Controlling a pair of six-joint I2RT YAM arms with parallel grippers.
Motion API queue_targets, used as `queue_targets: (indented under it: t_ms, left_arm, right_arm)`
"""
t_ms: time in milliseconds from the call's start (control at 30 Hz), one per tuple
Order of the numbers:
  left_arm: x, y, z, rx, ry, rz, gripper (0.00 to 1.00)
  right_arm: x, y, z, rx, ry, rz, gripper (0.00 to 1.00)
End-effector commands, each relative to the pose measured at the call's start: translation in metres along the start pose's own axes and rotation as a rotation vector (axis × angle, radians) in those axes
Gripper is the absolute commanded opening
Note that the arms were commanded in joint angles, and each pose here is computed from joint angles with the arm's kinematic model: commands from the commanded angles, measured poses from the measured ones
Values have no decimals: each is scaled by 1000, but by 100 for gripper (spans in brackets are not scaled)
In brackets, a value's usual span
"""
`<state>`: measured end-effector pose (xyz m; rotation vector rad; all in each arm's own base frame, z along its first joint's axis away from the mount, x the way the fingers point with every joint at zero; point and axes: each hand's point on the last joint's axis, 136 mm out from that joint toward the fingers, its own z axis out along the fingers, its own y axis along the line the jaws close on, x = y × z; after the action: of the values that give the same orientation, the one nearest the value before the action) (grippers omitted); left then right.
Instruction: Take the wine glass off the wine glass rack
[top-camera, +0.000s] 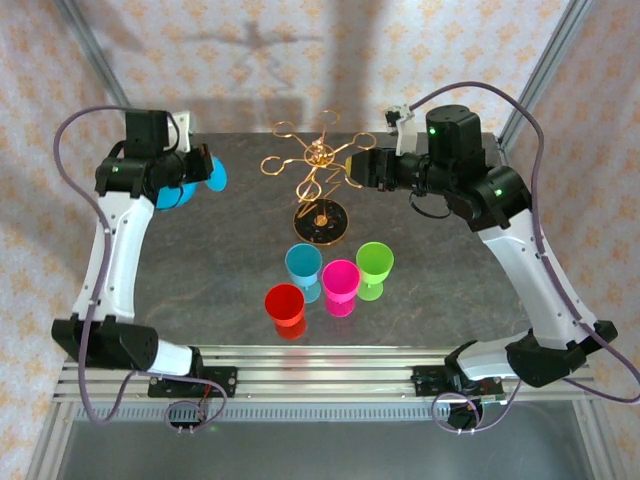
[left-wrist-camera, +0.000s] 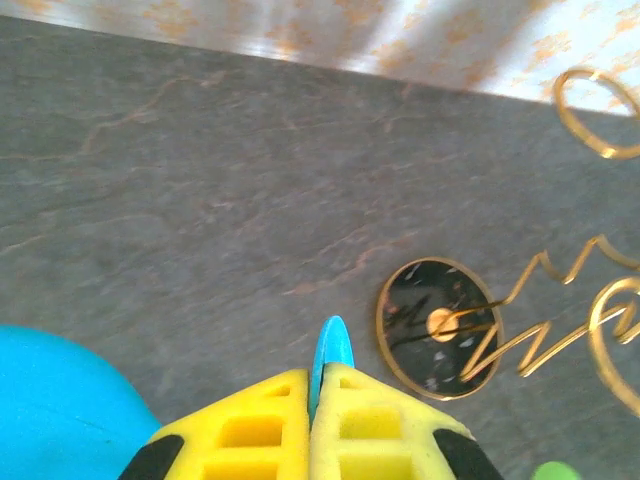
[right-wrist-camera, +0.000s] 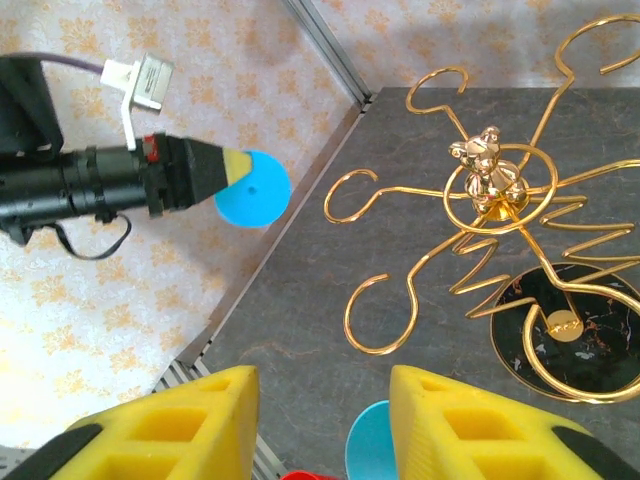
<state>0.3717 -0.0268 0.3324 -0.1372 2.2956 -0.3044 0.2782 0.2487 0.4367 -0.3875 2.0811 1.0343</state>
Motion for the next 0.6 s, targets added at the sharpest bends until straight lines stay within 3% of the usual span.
queue_targets:
  t_ms: [0, 100, 400, 567]
  left_arm:
    - [4, 0, -36, -132, -91, 186, 0]
    - [19, -6, -51, -205, -119, 336, 0]
    - [61, 8, -89, -334, -241, 543, 0]
    - [80, 10, -96, -385, -233, 690, 0]
  right_arm:
    - [-1, 7, -4, -30, -10, 4, 38]
    - [1, 12, -4, -40, -6, 5, 37]
    - [25, 17, 2, 4, 57, -43, 37]
    - [32, 17, -1, 22, 59, -55, 37]
